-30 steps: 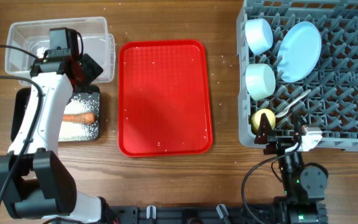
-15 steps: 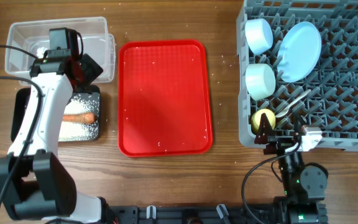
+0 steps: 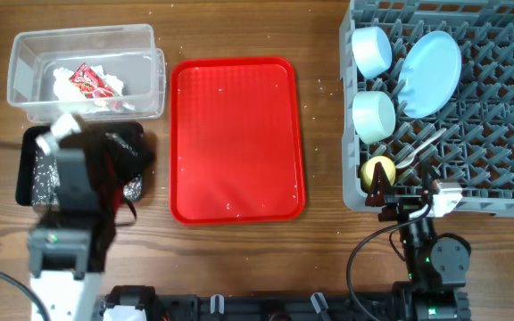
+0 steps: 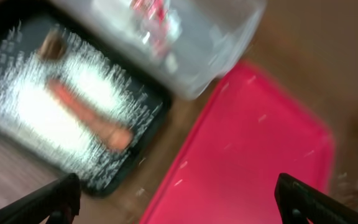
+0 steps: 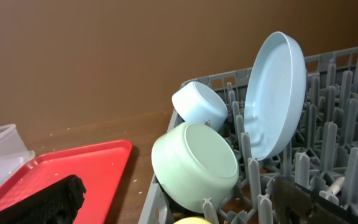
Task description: Sort waste into correct bins and load items into the dishwasher rack
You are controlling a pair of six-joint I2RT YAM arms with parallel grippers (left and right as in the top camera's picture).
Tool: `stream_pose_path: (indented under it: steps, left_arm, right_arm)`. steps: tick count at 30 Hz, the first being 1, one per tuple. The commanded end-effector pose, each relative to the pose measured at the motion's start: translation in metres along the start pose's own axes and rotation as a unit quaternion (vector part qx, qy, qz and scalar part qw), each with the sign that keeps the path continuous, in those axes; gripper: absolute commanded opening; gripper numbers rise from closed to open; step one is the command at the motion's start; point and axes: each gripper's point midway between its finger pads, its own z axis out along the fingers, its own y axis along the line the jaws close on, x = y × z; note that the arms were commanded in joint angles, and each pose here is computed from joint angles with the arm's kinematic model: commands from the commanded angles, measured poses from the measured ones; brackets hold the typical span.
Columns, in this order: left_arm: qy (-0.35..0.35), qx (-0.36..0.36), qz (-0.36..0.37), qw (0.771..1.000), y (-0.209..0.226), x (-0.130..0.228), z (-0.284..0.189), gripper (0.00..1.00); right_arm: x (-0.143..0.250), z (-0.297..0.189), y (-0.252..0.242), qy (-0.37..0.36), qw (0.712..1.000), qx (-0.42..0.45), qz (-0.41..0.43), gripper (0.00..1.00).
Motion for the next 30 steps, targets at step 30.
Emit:
stream_pose_path:
  steps: [30]
  left_arm:
    - [-0.249, 0.242, 0.059, 0.936, 0.011, 0.051, 0.014, 1.0]
  right_arm:
    - [-0.002, 0.0, -0.002, -0.006, 1.0, 0.005, 0.004, 1.0]
